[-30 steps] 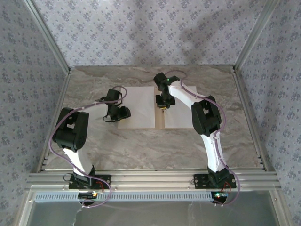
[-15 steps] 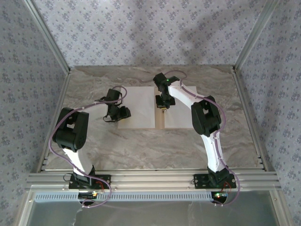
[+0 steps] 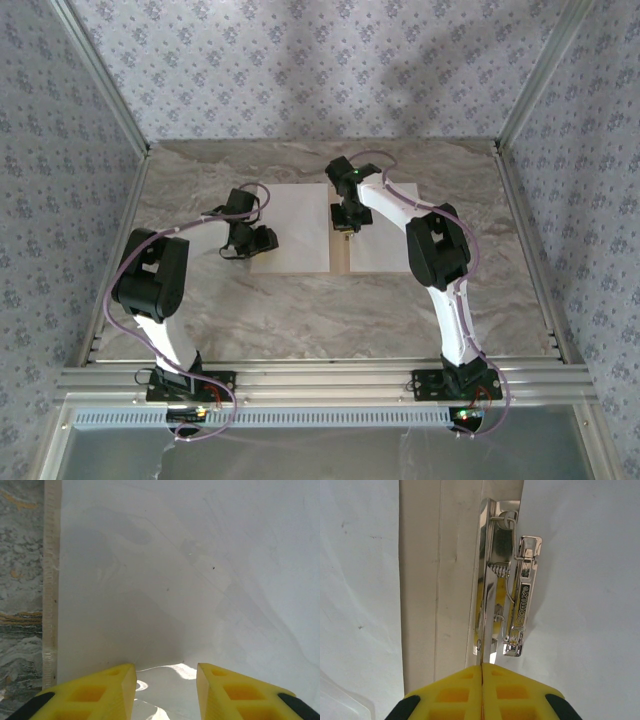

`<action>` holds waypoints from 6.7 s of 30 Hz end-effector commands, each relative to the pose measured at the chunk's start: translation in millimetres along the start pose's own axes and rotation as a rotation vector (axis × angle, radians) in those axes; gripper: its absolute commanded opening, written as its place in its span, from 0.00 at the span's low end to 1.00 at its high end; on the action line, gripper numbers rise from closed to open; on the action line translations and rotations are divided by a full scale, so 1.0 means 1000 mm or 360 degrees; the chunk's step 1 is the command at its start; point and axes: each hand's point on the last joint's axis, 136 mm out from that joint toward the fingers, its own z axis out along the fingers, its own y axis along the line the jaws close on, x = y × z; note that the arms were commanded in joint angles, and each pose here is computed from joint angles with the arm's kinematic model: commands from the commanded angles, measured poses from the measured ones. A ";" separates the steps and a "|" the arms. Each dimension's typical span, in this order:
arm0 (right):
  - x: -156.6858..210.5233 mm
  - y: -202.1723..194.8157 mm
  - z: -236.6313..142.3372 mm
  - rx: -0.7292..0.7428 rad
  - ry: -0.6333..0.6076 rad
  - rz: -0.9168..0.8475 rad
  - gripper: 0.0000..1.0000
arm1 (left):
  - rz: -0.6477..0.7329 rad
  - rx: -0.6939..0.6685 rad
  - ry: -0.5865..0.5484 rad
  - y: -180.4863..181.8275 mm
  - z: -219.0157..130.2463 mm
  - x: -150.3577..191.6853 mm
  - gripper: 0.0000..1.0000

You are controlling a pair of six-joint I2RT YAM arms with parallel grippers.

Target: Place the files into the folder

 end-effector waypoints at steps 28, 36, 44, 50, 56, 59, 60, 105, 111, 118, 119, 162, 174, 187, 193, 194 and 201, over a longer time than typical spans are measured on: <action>0.039 -0.032 0.031 0.0215 0.0229 -0.0003 0.07 | -0.0037 -0.0049 0.0100 0.006 -0.003 0.016 0.38; 0.041 -0.037 0.037 0.0251 0.0238 0.0006 0.07 | -0.0037 -0.0045 0.0102 0.005 -0.003 0.015 0.37; 0.045 -0.042 0.043 0.0297 0.0259 0.0010 0.06 | -0.0036 -0.0045 0.0106 0.006 -0.003 0.016 0.37; 0.048 -0.043 0.051 0.0292 0.0271 0.0029 0.06 | -0.0037 -0.0045 0.0106 0.006 -0.003 0.017 0.37; 0.050 -0.038 0.055 0.0254 0.0276 0.0047 0.05 | -0.0038 -0.0047 0.0107 0.007 -0.002 0.018 0.37; 0.052 -0.040 0.058 0.0257 0.0283 0.0055 0.05 | -0.0038 -0.0047 0.0108 0.007 -0.002 0.019 0.37; 0.053 -0.039 0.059 0.0252 0.0284 0.0059 0.05 | -0.0037 -0.0047 0.0110 0.008 -0.002 0.019 0.37; 0.036 -0.013 0.022 -0.0104 0.0182 0.0176 0.04 | -0.0041 -0.0045 0.0103 0.009 -0.005 0.020 0.37; 0.030 -0.010 0.008 -0.0142 0.0144 0.0168 0.12 | -0.0041 -0.0051 0.0099 0.009 -0.007 0.019 0.37; 0.020 -0.011 -0.027 -0.0111 0.0056 0.0123 0.33 | -0.0016 -0.0057 0.0103 0.009 -0.014 0.013 0.37; 0.019 -0.010 -0.034 -0.0118 0.0033 0.0116 0.33 | -0.0016 -0.0059 0.0101 0.009 -0.016 0.011 0.37; 0.075 0.058 -0.062 -0.0717 -0.0205 0.0053 0.30 | -0.0184 0.0077 -0.0217 0.017 -0.094 0.019 0.78; 0.075 0.066 -0.036 -0.0665 -0.0154 0.0047 0.29 | -0.0280 0.0136 -0.0168 0.032 -0.079 0.039 0.84; 0.081 0.065 -0.009 -0.0593 -0.0086 0.0051 0.27 | -0.0344 0.0205 -0.0091 0.034 -0.060 0.054 0.63; 0.085 0.062 0.002 -0.0563 -0.0052 0.0060 0.26 | -0.0331 0.0178 -0.0067 0.038 -0.057 0.059 0.63; 0.086 0.062 0.003 -0.0560 -0.0048 0.0061 0.26 | -0.0329 0.0170 -0.0063 0.039 -0.057 0.060 0.63; 0.089 0.061 0.011 -0.0541 -0.0022 0.0062 0.26 | -0.0342 0.0173 -0.0040 0.041 -0.052 0.064 0.59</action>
